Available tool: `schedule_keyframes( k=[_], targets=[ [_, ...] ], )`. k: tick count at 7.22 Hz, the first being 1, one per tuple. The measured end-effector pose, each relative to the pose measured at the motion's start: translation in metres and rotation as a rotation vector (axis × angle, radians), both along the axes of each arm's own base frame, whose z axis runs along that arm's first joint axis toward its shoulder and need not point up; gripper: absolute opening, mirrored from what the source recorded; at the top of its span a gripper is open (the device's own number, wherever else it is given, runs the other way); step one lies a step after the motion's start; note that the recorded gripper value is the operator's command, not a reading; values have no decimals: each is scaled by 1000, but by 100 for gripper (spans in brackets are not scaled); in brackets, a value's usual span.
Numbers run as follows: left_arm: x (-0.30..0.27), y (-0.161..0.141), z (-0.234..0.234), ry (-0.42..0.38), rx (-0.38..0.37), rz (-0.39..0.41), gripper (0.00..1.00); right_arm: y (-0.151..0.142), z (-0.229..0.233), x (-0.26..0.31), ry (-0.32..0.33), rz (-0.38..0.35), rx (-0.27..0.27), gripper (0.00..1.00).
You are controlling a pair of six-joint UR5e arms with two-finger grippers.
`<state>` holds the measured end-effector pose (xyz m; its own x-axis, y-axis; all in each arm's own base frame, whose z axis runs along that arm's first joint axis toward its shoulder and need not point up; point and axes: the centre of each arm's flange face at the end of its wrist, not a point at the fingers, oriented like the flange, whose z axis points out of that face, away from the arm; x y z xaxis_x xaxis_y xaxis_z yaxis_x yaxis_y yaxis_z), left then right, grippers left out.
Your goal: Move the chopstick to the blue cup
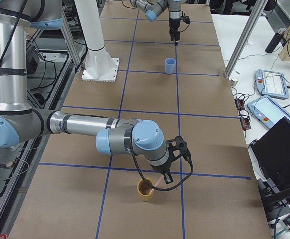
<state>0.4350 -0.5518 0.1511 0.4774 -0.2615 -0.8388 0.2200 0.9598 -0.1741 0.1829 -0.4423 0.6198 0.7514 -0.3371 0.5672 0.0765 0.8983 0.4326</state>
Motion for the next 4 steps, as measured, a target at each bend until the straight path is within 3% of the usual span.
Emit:
schedule_keyframes(
  k=[2,4],
  targets=[
    [0,0,1,-1,1,0,98,-8,-53,16,-2,29,-14,0],
    [-1,0,1,0,5,0,98,-40,-103,30,-3,37,-22,0]
  ],
)
